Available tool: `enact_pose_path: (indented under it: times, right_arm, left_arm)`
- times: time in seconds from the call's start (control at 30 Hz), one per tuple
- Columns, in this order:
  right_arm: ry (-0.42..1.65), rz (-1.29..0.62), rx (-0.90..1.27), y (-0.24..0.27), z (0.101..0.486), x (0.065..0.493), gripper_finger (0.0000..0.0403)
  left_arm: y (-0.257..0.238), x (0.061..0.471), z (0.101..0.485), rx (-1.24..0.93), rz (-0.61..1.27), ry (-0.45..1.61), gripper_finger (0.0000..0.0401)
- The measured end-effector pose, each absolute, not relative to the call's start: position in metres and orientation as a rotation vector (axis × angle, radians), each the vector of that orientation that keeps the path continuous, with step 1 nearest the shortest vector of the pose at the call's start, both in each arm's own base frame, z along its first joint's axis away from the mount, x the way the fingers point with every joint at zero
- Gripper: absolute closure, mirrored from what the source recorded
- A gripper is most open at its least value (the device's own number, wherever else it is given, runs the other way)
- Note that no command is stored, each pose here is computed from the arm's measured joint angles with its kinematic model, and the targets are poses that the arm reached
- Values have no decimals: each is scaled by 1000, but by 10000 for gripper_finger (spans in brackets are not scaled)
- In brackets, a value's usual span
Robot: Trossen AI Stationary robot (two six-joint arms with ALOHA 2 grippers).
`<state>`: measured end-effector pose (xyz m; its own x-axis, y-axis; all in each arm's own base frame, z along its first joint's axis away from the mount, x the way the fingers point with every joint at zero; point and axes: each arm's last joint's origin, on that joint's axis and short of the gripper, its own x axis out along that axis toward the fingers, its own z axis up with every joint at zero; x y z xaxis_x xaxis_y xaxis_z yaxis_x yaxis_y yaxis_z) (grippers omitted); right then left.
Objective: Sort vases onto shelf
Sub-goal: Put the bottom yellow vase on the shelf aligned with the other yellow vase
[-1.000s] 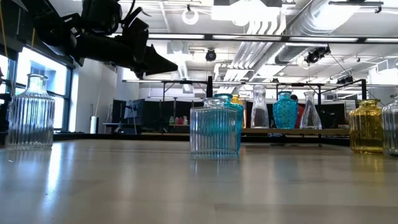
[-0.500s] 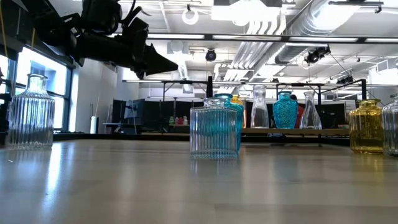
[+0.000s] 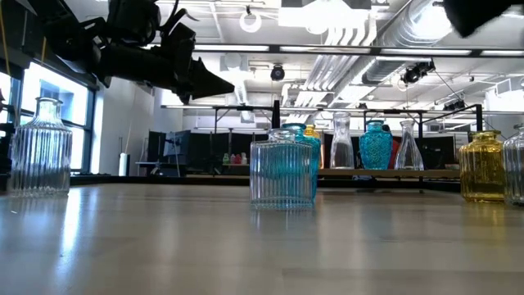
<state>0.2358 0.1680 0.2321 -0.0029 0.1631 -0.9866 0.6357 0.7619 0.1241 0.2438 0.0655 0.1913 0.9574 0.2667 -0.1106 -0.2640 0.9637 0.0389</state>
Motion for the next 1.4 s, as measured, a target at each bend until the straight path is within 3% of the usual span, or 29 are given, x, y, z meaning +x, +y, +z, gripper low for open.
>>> enact_pose_path:
  times: [0.17, 0.4, 0.57, 0.97, 1.4]
  right_arm:
    - [1524, -363, 623, 123, 262, 258, 368]
    - [1385, -493, 442, 30, 318, 280, 379]
    - [1306, -531, 412, -40, 335, 283, 371]
    - [1265, -624, 532, -150, 305, 285, 370]
    - [1276, -567, 532, -177, 270, 307, 369]
  left_arm:
    - [65, 244, 191, 25, 269, 114, 401]
    - [65, 244, 192, 35, 269, 115, 401]
    - [65, 244, 192, 35, 269, 115, 401]
    - [66, 244, 192, 35, 270, 114, 401]
    - [66, 244, 192, 34, 270, 114, 401]
